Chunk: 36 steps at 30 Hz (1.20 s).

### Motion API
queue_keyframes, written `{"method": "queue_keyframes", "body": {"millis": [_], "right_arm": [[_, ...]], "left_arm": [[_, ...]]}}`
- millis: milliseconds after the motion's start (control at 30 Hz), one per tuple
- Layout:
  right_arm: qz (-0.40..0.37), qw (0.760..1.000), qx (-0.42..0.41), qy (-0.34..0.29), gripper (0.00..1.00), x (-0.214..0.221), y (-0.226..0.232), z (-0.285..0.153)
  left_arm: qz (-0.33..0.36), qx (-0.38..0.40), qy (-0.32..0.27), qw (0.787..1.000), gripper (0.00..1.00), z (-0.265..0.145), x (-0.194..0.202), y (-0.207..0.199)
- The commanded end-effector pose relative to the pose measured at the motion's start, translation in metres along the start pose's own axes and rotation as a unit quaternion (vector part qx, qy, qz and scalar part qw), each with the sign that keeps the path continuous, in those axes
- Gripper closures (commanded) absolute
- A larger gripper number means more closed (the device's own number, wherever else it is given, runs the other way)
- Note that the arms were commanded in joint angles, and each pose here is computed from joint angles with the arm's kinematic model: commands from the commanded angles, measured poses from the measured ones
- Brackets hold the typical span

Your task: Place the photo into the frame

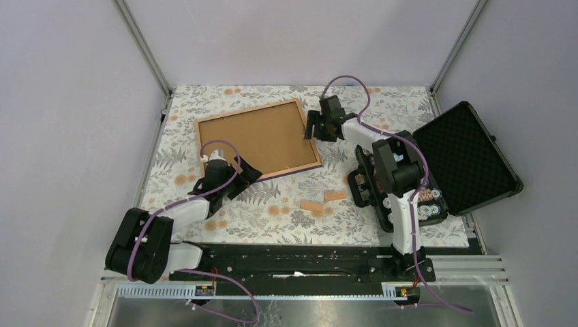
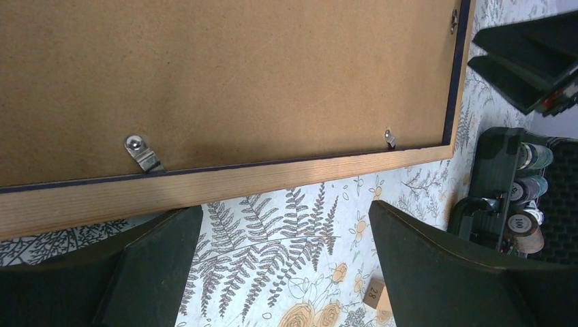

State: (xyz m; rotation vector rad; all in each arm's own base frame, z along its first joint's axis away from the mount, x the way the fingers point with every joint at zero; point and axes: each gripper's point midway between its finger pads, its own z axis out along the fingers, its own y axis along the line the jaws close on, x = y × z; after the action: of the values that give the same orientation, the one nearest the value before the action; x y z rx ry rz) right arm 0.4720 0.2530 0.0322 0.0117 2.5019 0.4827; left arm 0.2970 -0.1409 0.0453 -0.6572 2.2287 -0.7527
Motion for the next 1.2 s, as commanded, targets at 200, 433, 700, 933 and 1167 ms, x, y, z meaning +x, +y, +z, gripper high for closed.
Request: {"method": "queue_keyframes", "body": {"millis": [200,433,700,933,1167], "right_arm": [[-0.026,0.999,0.047,0.006,0.29,-0.009,0.004,0.031],[-0.047,0.995,0.089,0.012,0.4,-0.001,0.003,0.039],[-0.08,0.987,0.136,0.026,0.51,0.01,-0.005,0.039],[-0.073,0.987,0.142,0.033,0.79,0.017,-0.005,0.035],[-0.05,0.992,0.112,0.017,1.0,0.012,0.007,0.025]], "left_arm": [[0.004,-0.013,0.001,1.0,0.02,-0.002,0.008,0.016],[0.005,-0.016,0.004,1.0,0.02,-0.001,0.008,0.017],[0.004,-0.016,0.003,1.0,0.02,-0.001,0.008,0.017],[0.0,-0.022,-0.001,1.0,0.02,-0.001,0.006,0.018],[-0.003,-0.041,-0.008,0.999,0.01,0.001,0.002,0.022]]}}
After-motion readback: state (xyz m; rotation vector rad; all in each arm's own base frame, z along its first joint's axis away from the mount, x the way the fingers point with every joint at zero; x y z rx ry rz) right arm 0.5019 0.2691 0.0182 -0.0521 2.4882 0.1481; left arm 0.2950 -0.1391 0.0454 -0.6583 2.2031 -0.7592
